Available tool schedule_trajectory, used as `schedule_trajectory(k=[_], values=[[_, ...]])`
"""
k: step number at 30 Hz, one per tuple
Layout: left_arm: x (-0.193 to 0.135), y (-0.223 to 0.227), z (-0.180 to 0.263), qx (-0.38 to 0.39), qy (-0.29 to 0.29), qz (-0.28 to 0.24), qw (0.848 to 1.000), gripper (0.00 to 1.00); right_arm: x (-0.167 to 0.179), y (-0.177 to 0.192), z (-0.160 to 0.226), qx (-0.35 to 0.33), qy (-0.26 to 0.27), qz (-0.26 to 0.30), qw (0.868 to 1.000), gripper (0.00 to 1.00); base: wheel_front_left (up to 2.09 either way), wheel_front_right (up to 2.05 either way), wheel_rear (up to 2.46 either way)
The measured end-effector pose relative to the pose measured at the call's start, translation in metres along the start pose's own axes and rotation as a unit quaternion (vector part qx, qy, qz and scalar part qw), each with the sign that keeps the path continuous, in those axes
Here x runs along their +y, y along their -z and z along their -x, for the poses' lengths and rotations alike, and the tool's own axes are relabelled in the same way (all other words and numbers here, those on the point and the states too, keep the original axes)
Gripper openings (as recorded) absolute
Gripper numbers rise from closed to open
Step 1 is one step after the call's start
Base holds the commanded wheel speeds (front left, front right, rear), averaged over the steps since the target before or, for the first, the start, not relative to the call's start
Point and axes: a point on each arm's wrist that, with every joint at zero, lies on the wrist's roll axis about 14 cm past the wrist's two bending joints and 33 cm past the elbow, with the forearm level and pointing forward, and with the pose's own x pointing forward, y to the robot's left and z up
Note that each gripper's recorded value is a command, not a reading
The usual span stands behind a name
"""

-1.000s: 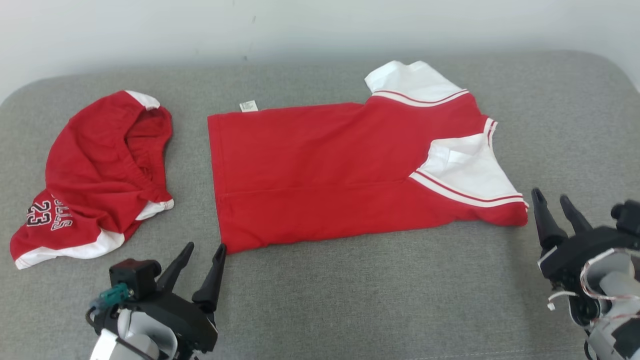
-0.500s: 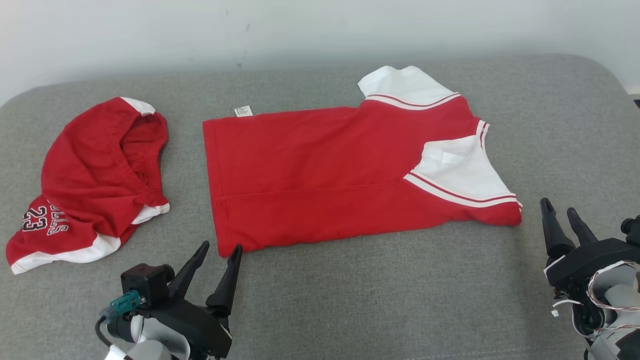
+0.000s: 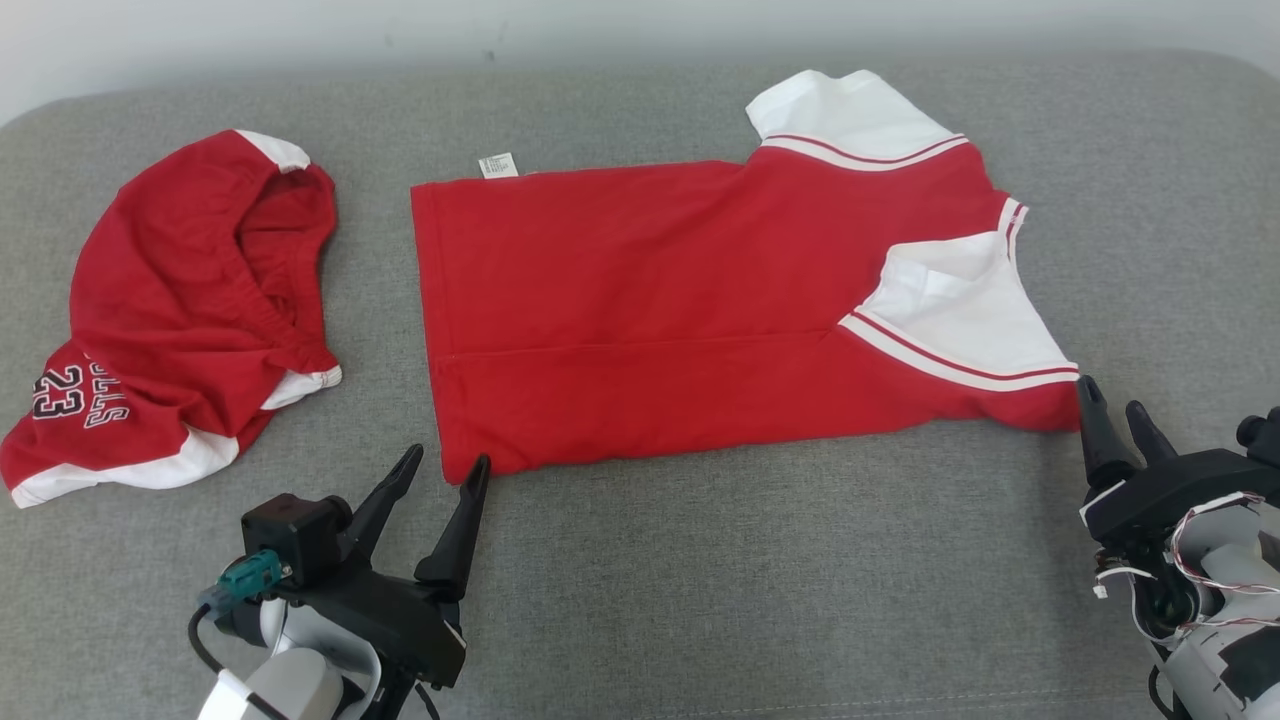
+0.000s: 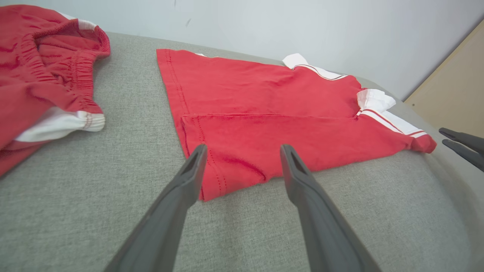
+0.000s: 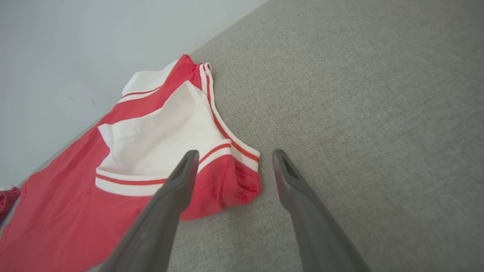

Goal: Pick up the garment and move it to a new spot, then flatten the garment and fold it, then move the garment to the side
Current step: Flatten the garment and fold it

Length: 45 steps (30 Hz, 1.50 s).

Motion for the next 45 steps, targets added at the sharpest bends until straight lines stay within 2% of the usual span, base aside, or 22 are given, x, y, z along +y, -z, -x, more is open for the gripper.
schedule_trajectory(k=[11, 18, 37, 38, 39, 40, 45], values=[[0.011, 0.005, -0.002, 0.007, -0.012, 0.003, 1.0, 1.0, -0.002, 0.015, -0.016, 0.039, 0.013, -0.023, 0.999, 1.0, 0.0, 0.0, 0.0], [0.005, 0.002, -0.013, 0.002, -0.002, 0.012, 1.0, 1.0, -0.004, 0.023, -0.023, 0.06, 0.023, -0.039, 0.997, 1.0, 0.0, 0.0, 0.0], [0.022, 0.054, -0.025, 0.122, -0.038, 0.058, 0.99, 1.0, 0.0, 0.032, -0.03, 0.1, 0.021, -0.037, 0.994, 0.99, 0.0, 0.0, 0.0], [0.023, 0.057, -0.028, 0.128, -0.043, 0.069, 0.988, 0.49, 0.003, 0.033, -0.032, 0.114, 0.017, -0.032, 0.993, 0.04, 0.0, 0.0, 0.0], [0.024, 0.058, -0.028, 0.13, -0.044, 0.069, 0.988, 0.18, 0.003, 0.034, -0.032, 0.117, 0.016, -0.031, 0.993, 0.0, 0.0, 0.0, 0.0], [0.025, 0.058, -0.029, 0.132, -0.045, 0.068, 0.988, 0.0, 0.005, 0.036, -0.032, 0.121, 0.014, -0.03, 0.992, 0.0, 0.0, 0.0, 0.0], [0.026, 0.059, -0.028, 0.139, -0.046, 0.068, 0.987, 0.0, 0.009, 0.036, -0.031, 0.124, 0.009, -0.032, 0.992, 0.0, 0.0, 0.0, 0.0]])
